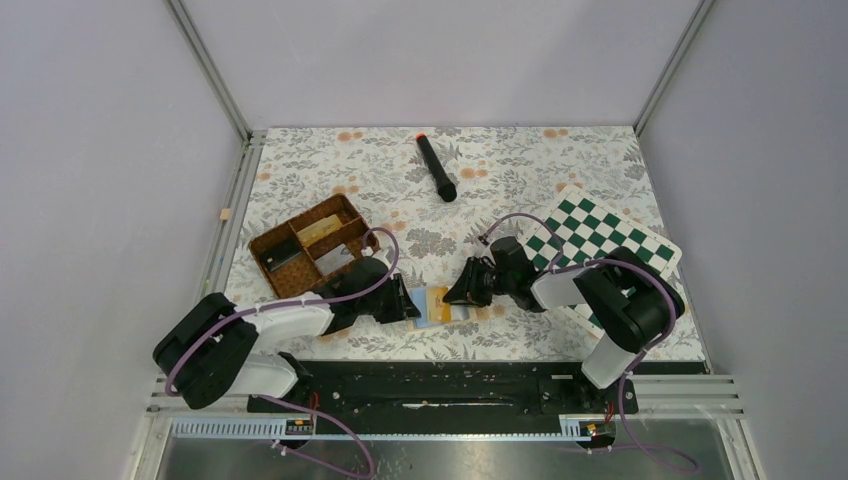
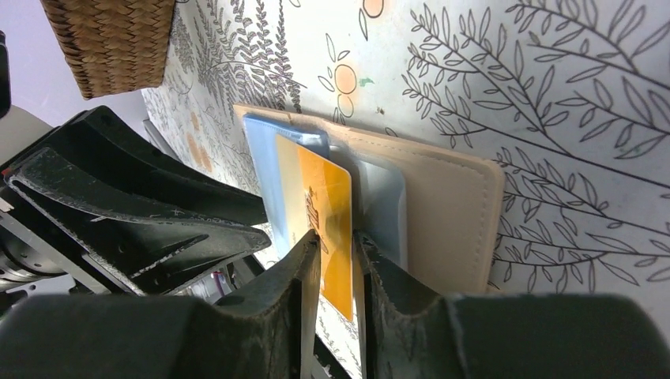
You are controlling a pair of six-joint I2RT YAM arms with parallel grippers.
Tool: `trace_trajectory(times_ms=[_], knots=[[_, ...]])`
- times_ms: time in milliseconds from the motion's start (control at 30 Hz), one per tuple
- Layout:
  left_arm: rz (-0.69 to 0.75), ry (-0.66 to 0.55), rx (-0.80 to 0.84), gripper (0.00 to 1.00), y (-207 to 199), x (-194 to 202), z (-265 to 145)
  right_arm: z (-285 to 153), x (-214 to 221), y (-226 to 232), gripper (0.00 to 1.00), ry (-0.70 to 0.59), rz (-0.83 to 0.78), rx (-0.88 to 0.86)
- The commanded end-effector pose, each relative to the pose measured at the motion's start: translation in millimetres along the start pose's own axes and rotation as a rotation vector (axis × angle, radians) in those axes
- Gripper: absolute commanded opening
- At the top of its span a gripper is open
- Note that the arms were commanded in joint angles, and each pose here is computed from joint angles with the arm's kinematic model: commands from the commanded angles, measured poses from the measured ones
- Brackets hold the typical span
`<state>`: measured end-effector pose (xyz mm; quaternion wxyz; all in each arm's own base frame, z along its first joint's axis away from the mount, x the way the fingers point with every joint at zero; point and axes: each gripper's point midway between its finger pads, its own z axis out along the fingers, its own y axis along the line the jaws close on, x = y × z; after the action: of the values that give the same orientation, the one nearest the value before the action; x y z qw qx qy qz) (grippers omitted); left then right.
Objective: Take the credit cards out of the card holder
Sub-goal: Remove the credit card from the card holder.
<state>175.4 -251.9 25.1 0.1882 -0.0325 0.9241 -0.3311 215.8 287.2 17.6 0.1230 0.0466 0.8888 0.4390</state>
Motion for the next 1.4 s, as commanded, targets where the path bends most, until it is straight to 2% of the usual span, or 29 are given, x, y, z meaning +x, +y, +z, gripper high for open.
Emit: trace_trajectory(times_ms=[0,100,167,333,633,800,967,1133,1367], knots=[[0.018,-0.003,0.043,0.28,-11,-4,6,3,1,-1,0.29,0.006,-0.002,-0.024],[0.017,0.001,0.044,0.28,-9,-1,6,3,2,0,0.29,0.006,0.007,-0.04],[0.018,-0.006,0.043,0.28,-9,-1,5,3,2,2,0.25,0.007,0.012,-0.052],[0.018,-0.008,0.022,0.28,-4,0,3,-5,-4,7,0.0,-0.032,0.008,-0.056],[0.003,-0.009,0.005,0.28,5,7,-4,-39,-25,15,0.0,-0.13,0.005,-0.085],[-0.006,-0.028,0.044,0.29,-8,2,-15,-55,-23,24,0.0,-0.149,-0.009,-0.093],[-0.008,-0.101,0.143,0.39,-40,-17,-41,-75,-26,43,0.0,-0.2,-0.02,-0.127],[0.013,-0.145,0.305,0.55,-82,-30,-65,-91,-25,64,0.0,-0.24,0.033,-0.222],[0.016,-0.153,0.459,0.58,-118,-37,-82,-112,-20,90,0.0,-0.265,0.058,-0.35]])
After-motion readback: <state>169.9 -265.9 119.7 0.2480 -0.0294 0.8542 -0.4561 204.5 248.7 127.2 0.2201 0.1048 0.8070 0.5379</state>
